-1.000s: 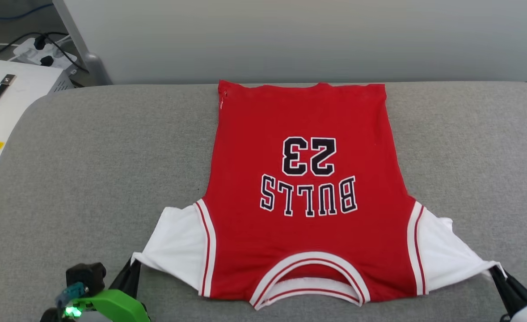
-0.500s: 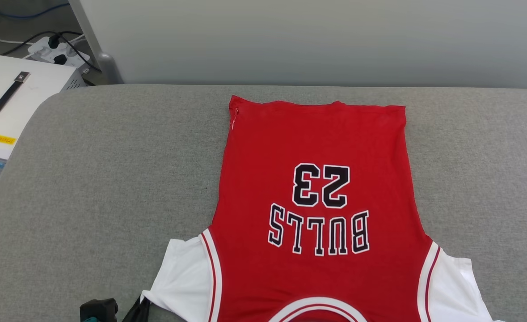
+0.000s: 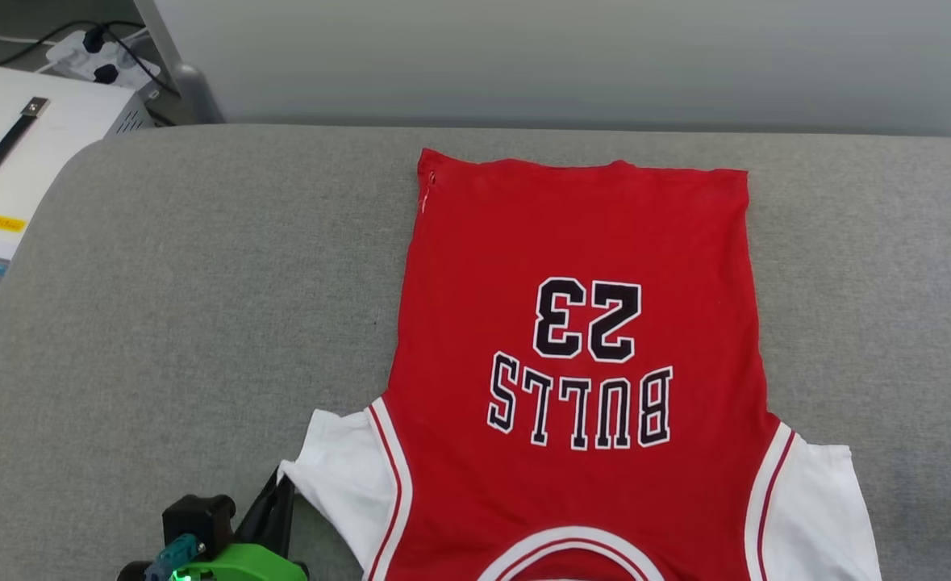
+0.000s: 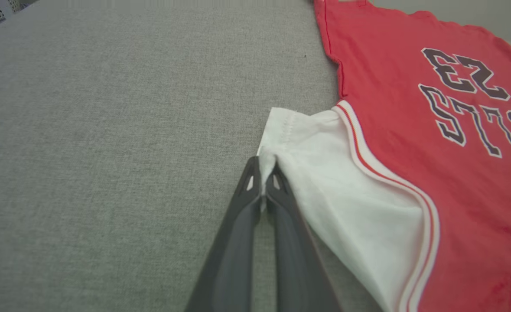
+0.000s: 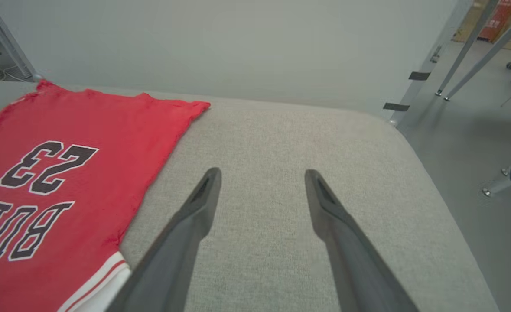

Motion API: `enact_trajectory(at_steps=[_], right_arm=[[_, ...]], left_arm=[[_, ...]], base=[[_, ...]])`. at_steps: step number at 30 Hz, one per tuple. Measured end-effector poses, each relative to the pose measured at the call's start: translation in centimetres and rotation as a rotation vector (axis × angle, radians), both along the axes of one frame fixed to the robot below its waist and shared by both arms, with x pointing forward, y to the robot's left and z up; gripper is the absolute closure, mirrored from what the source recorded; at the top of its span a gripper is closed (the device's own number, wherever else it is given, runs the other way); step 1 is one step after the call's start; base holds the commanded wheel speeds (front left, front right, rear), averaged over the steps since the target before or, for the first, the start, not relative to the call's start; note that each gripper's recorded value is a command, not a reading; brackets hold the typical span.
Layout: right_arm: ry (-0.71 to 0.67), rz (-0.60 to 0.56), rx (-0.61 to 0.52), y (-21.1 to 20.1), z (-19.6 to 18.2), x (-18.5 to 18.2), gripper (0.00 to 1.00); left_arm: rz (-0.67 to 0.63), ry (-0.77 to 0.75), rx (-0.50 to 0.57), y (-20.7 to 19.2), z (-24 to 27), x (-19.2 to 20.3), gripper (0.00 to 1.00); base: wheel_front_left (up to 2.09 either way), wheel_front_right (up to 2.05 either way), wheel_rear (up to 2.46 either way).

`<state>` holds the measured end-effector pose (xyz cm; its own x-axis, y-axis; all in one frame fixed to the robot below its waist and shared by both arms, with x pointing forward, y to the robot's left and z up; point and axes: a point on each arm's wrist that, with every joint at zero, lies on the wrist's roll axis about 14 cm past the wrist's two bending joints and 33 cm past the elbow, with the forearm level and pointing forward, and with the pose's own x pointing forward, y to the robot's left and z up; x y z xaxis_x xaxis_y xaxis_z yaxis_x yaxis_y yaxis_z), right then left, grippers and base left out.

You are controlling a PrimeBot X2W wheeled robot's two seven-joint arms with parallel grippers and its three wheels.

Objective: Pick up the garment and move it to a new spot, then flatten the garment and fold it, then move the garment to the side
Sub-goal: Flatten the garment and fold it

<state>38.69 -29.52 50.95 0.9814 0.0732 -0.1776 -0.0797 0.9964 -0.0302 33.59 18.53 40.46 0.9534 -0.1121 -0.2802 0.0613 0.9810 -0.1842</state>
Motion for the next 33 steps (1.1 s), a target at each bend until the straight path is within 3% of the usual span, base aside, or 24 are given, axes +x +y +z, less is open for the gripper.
enact_trajectory(at_steps=[6,12,21,27,33], right_arm=[[-0.18,0.052,-0.029,1.3,8.4,7.5,0.0],[-0.045,0.135,-0.053,4.4,9.5,14.7,0.0],[0.528,0.145,-0.005,7.2,0.8,22.0,0.0],[0.728,0.141,-0.03,9.5,-6.2,25.0,0.0],[0.869,0.175,-0.019,12.1,-13.3,25.1,0.0]], left_arm=[[-0.004,-0.077,0.013,-0.5,2.0,2.1,1.0],[0.006,-0.107,0.002,-0.9,2.6,3.7,1.0],[-0.008,-0.098,0.02,-1.6,1.5,5.5,1.0],[0.0,-0.094,0.013,-1.8,0.7,6.9,1.0],[0.027,-0.051,0.035,-1.0,-0.7,6.6,1.0]], base=[[0.0,0.0,0.0],[0.0,0.0,0.0],[0.0,0.0,0.0],[0.0,0.0,0.0],[0.0,0.0,0.0]])
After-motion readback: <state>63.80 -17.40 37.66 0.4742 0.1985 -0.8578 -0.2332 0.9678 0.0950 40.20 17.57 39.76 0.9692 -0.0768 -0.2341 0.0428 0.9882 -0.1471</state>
